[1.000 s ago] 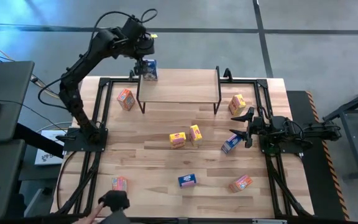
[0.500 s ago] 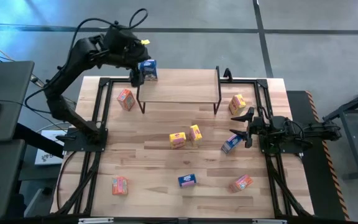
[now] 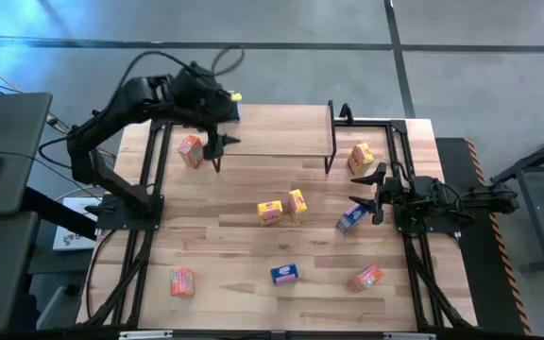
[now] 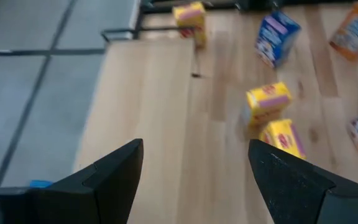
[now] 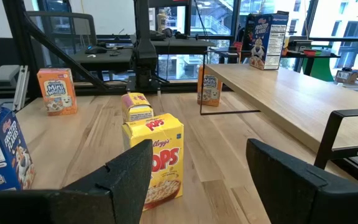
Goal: Stack cereal on shelf
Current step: Put the bottom right yellow cereal box on the shelf
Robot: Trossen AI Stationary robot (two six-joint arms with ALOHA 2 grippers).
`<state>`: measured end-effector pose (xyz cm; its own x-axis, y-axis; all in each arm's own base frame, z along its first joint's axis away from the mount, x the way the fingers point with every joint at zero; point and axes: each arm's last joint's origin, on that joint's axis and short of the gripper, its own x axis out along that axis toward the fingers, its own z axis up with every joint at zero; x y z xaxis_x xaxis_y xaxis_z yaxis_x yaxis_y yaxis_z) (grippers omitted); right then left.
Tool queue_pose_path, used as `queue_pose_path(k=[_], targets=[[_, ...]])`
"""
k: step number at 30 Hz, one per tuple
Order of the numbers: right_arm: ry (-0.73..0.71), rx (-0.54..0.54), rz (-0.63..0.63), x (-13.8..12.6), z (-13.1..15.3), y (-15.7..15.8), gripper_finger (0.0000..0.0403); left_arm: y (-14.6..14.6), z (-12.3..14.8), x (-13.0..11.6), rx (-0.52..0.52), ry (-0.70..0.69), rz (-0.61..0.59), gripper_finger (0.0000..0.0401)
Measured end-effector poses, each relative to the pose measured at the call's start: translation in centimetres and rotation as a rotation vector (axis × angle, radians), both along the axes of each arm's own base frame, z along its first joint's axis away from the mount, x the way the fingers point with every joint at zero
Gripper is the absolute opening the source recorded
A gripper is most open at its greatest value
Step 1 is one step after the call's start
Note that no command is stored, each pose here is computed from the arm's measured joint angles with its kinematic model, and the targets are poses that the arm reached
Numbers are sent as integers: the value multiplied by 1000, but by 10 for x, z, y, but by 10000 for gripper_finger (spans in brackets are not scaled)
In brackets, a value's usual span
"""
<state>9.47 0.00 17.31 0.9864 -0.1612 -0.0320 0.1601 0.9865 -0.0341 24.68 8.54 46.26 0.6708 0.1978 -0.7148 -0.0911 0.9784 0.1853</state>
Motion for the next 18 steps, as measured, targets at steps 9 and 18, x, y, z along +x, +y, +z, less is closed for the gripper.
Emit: queue_pose_path(k=[9,18], targets=[[0,0,0,0,0,0,252,-18,-44,25,-83,82,-23,282],[33,-197,-4,0,0,0,252,-38,-76,45,-102,81,-82,282]])
